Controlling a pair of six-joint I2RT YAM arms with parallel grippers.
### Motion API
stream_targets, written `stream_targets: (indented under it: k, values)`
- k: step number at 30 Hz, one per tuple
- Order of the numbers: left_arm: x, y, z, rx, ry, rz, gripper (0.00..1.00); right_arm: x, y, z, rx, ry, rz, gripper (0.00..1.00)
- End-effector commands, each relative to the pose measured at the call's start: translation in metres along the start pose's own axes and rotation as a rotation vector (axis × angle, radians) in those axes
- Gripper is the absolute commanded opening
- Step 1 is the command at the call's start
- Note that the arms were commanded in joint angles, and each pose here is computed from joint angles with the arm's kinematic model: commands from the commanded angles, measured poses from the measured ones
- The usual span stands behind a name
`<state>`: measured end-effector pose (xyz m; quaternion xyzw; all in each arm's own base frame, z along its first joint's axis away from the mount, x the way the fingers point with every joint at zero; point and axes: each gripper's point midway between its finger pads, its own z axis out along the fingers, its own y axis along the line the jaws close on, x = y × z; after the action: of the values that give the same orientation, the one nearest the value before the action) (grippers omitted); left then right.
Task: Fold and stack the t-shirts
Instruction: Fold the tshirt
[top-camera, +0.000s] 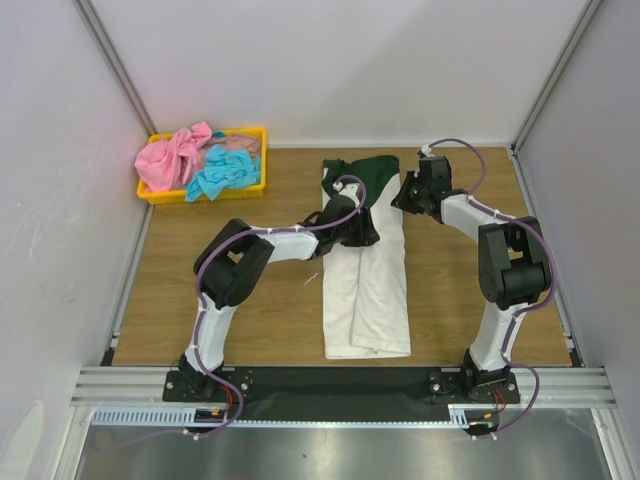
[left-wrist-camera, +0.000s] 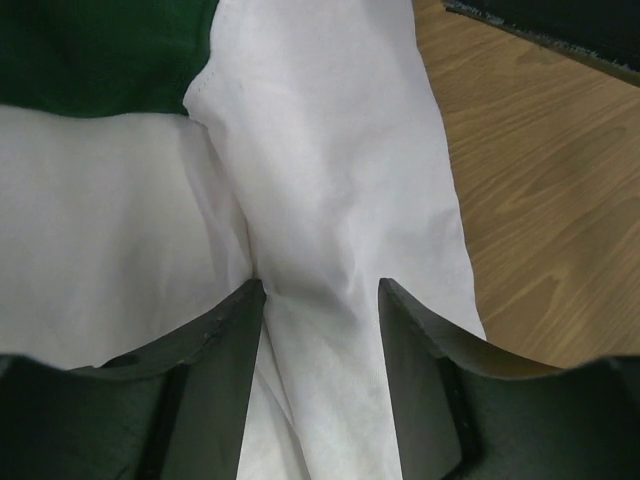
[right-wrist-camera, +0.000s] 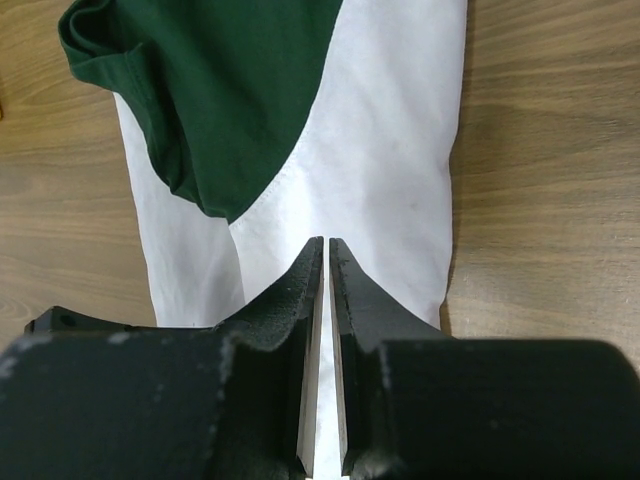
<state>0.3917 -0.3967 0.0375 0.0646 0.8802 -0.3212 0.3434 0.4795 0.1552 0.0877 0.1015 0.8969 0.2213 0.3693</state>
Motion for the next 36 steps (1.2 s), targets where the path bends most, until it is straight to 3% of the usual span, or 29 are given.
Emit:
stream_targets:
  k: [1, 6, 10, 14, 18, 20, 26, 36]
  values:
    - [-0.015, -0.009, 0.006, 0.049, -0.036, 0.003, 0.56, -0.018, 0.008, 0.0, -0.025, -0.042, 0.0, 0.11]
    - [-0.019, -0.015, 0.005, 0.076, -0.054, -0.003, 0.36, -0.017, 0.005, 0.003, -0.02, -0.037, 0.005, 0.11]
    - [-0.028, -0.014, -0.002, 0.044, -0.077, 0.005, 0.1, -0.016, -0.001, 0.006, -0.006, -0.035, 0.009, 0.1]
    - [-0.037, -0.012, -0.014, 0.014, -0.099, 0.022, 0.11, -0.012, -0.007, 0.014, 0.003, -0.021, 0.016, 0.09]
    - [-0.036, -0.012, -0.024, -0.004, -0.091, 0.037, 0.4, -0.007, -0.008, 0.025, -0.005, -0.001, 0.022, 0.06]
    - [-0.037, -0.012, -0.028, -0.007, -0.087, 0.042, 0.43, -0.005, -0.01, 0.031, -0.005, 0.008, 0.025, 0.05]
    - [-0.029, -0.006, -0.037, -0.022, -0.079, 0.036, 0.41, -0.007, -0.003, 0.035, -0.011, 0.007, 0.007, 0.05]
    - [-0.007, -0.005, -0.026, 0.003, -0.021, 0.017, 0.27, 0.006, -0.011, 0.049, 0.005, 0.04, 0.012, 0.03]
